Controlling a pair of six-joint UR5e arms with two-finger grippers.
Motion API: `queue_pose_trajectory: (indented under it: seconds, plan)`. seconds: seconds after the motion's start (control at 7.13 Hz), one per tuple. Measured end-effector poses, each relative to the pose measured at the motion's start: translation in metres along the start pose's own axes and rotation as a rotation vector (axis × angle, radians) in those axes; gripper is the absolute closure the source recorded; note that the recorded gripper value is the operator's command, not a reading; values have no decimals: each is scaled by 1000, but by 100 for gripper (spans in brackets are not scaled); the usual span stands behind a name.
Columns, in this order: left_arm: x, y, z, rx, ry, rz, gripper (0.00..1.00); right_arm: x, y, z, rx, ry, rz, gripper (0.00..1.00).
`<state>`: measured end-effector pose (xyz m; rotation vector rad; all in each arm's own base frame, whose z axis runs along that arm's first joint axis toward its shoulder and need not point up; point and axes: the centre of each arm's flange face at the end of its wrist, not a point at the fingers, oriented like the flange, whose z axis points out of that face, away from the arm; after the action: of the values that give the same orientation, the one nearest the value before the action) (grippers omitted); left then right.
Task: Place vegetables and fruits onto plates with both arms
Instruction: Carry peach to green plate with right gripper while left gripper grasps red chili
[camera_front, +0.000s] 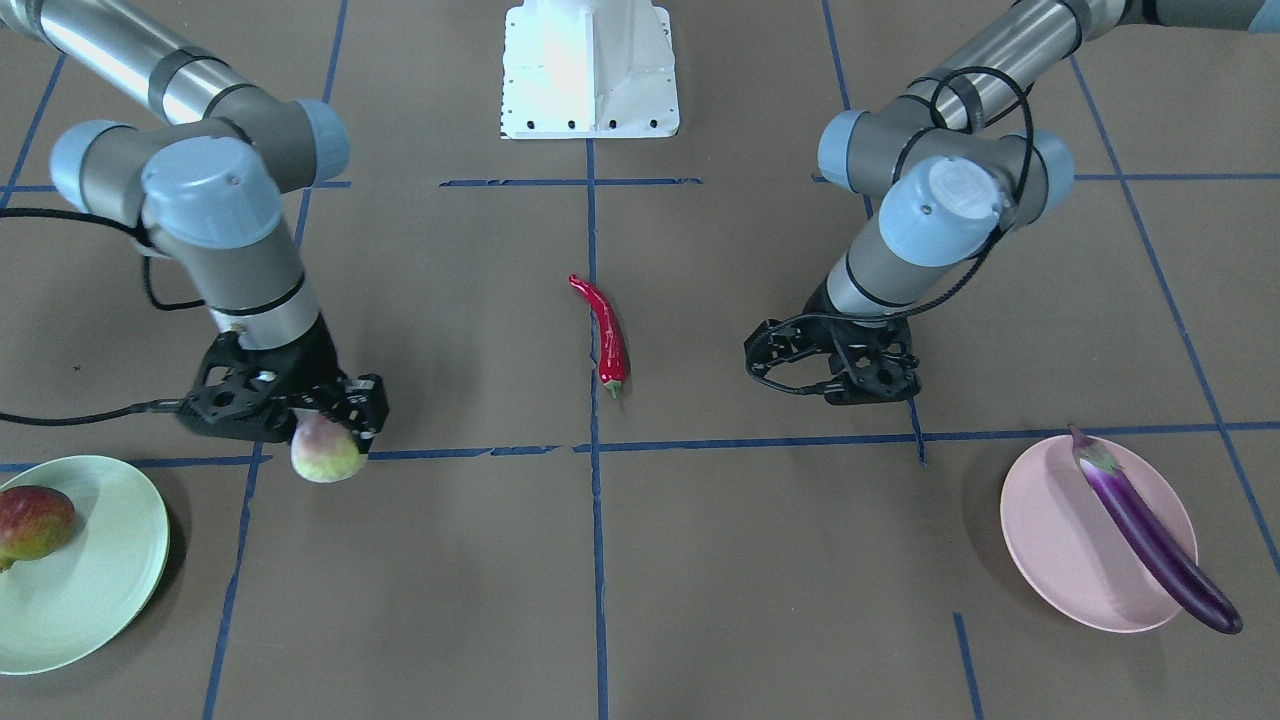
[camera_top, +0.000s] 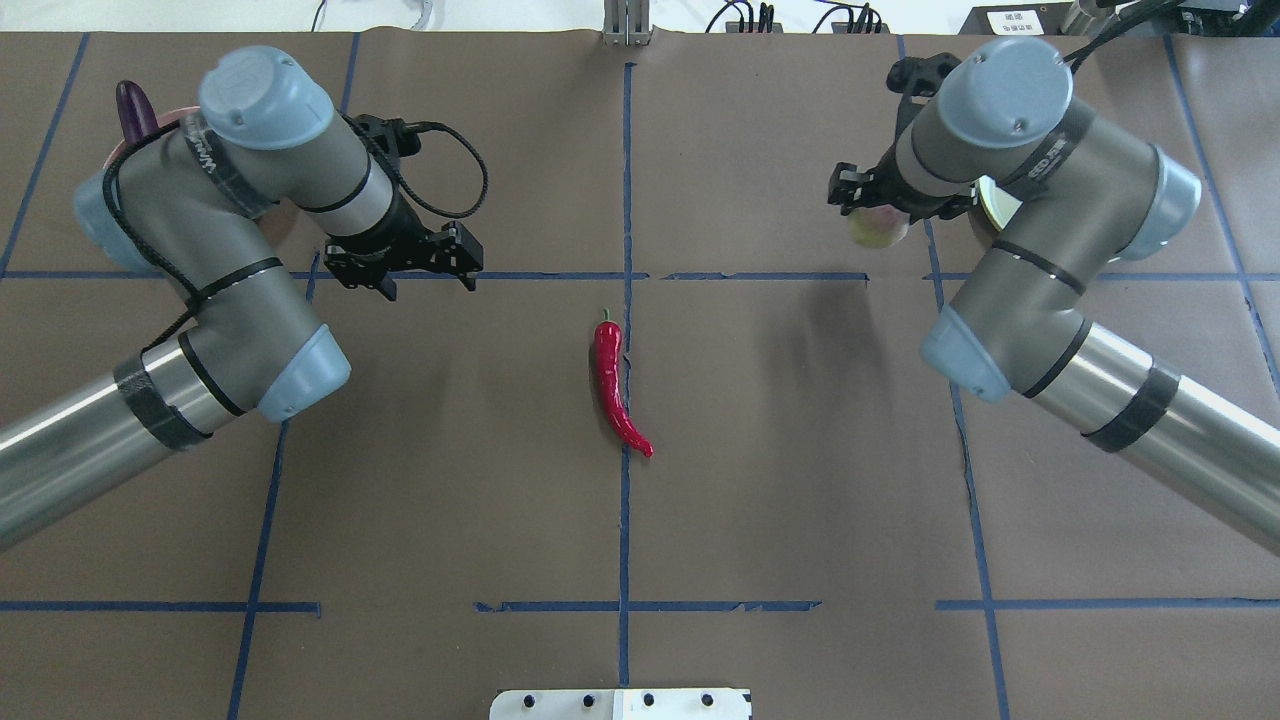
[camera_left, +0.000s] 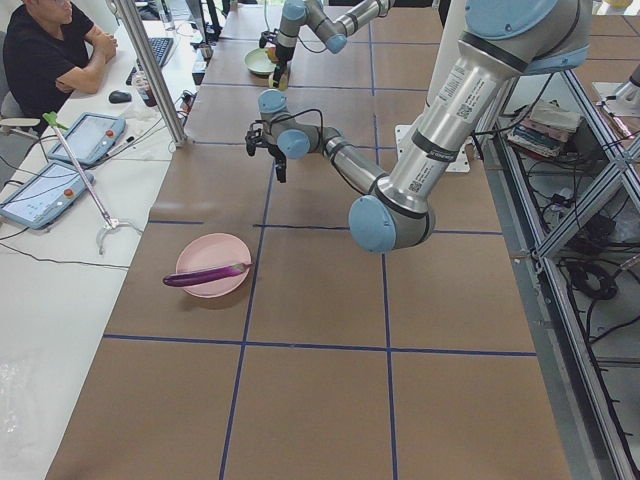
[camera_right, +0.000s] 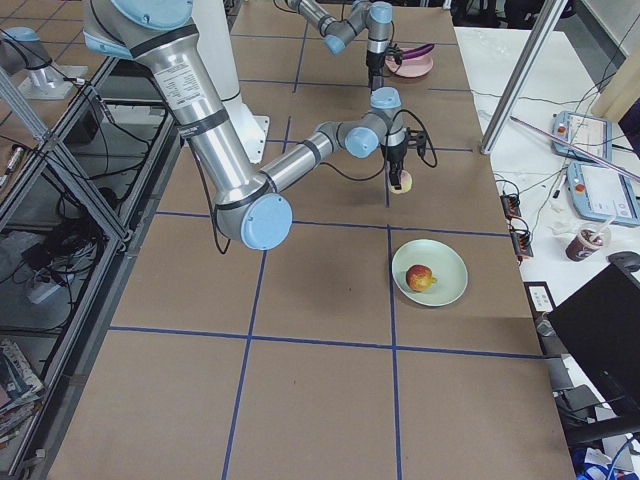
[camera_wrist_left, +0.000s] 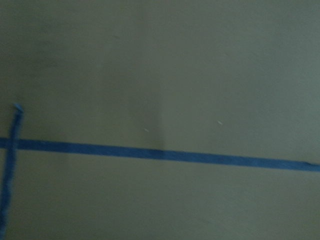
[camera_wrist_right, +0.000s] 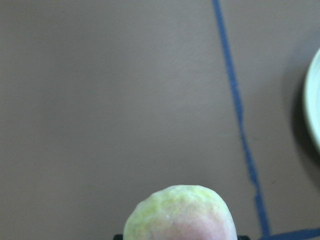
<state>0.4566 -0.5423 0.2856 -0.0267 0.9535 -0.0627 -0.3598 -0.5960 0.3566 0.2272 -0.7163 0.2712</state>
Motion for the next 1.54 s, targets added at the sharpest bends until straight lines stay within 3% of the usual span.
queue_pose_trajectory:
  seconds: [0.28,0.56,0.84,0.98,1.12,1.26,1.4,1.54]
  plan:
    - [45,25,9,-27,26,32,0,87,-64,23,-18,104,-21,100]
    - [81,50,24,-15,27,56,0,155,-102,47,-55,182,-3,99]
    - [114,57,45,-10,7,53,1,179,-115,71,-63,203,10,96]
    - [129,59,61,3,-20,47,4,180,-117,76,-64,202,11,52]
    - [140,67,75,16,-39,48,8,181,-117,78,-65,200,11,1]
    - [150,73,83,19,-46,48,25,183,-117,80,-66,197,6,0]
    - [159,76,90,15,-52,49,68,184,-117,80,-66,196,-3,0]
    - [165,77,93,12,-56,52,93,183,-118,79,-62,192,-11,0]
